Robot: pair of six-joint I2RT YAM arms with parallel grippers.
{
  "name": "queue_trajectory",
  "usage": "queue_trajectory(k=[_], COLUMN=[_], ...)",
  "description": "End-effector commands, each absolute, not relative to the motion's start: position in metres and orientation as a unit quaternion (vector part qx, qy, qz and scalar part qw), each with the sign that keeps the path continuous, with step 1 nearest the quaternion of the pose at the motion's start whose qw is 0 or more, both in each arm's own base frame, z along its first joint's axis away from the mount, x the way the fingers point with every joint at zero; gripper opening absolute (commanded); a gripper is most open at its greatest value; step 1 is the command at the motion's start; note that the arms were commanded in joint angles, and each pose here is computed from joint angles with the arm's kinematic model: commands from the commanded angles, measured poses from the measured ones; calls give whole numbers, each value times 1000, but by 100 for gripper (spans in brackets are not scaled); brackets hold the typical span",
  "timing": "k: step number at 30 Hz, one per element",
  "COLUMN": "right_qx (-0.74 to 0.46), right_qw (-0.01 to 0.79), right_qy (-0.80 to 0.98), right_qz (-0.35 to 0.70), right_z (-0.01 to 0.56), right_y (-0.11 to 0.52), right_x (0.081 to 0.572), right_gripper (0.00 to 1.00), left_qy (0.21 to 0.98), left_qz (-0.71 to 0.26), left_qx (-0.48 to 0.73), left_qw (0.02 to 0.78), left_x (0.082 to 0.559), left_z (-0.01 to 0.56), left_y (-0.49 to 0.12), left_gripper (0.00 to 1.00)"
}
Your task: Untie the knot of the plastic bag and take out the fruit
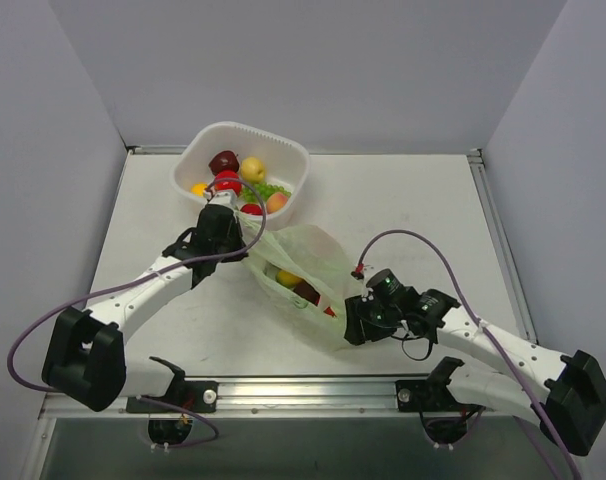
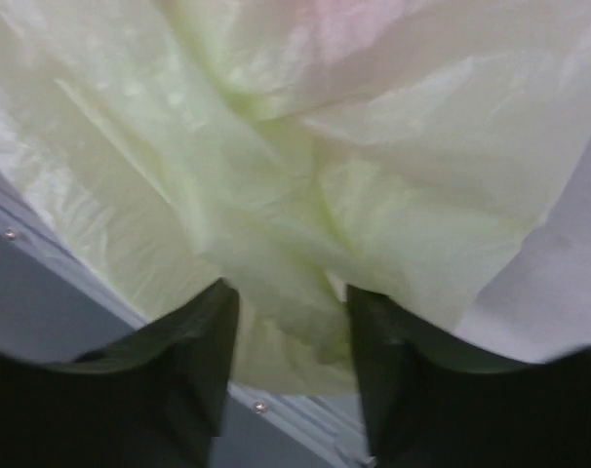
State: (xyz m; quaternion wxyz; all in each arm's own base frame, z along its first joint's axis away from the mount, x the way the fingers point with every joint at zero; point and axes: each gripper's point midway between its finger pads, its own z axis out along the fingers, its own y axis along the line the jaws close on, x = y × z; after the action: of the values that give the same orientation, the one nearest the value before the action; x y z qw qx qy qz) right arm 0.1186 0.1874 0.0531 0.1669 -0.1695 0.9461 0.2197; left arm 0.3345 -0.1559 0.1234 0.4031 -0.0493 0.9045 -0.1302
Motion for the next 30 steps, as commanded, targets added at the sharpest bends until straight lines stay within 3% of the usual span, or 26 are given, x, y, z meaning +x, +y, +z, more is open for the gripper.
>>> queue_trajectory(k=[1, 2, 3, 5, 6, 10, 11, 15, 19, 26, 30], right_qx=[-173, -180, -188, -206, -212, -227, -236, -231, -241, -252, -268], right_qw=[150, 176, 190, 213, 231, 270, 277, 315, 304, 296, 326], right_qy=[948, 938, 933, 924, 916, 908, 906, 907, 913, 912, 892], right_qz=[221, 238, 241, 243, 250, 227, 219, 158, 125, 131, 163], right_z=[73, 95, 109, 130, 153, 187, 191, 202, 196, 183, 207], right_y=[178, 187, 189, 193, 197, 200, 200, 195, 205, 234, 262], right_x=[100, 109, 113, 121, 127, 148, 152, 183, 205, 229, 246], right_gripper=[54, 60, 67, 73, 76, 81, 81, 82, 83, 81, 80], left_qy=[872, 871, 869, 863, 861, 846, 850, 844, 828, 844, 857], left_qz=[-172, -188, -197, -214, -218, -225, -220, -216, -237, -259, -262], left_qx=[-61, -48, -39, -25, -21, -8, -3, 17, 49, 81, 95], left_qw=[454, 452, 452, 457, 459, 484, 479, 491, 506, 464, 433], left_x=[357, 354, 350, 341, 337, 318, 312, 291, 265, 255, 255], left_z=[170, 174, 178, 188, 191, 217, 213, 225, 240, 212, 192], left_y=[-162, -169, -174, -178, -179, -172, -169, -159, -155, -169, -179], left_gripper=[9, 13, 23, 37, 55, 91, 94, 97, 98, 97, 97])
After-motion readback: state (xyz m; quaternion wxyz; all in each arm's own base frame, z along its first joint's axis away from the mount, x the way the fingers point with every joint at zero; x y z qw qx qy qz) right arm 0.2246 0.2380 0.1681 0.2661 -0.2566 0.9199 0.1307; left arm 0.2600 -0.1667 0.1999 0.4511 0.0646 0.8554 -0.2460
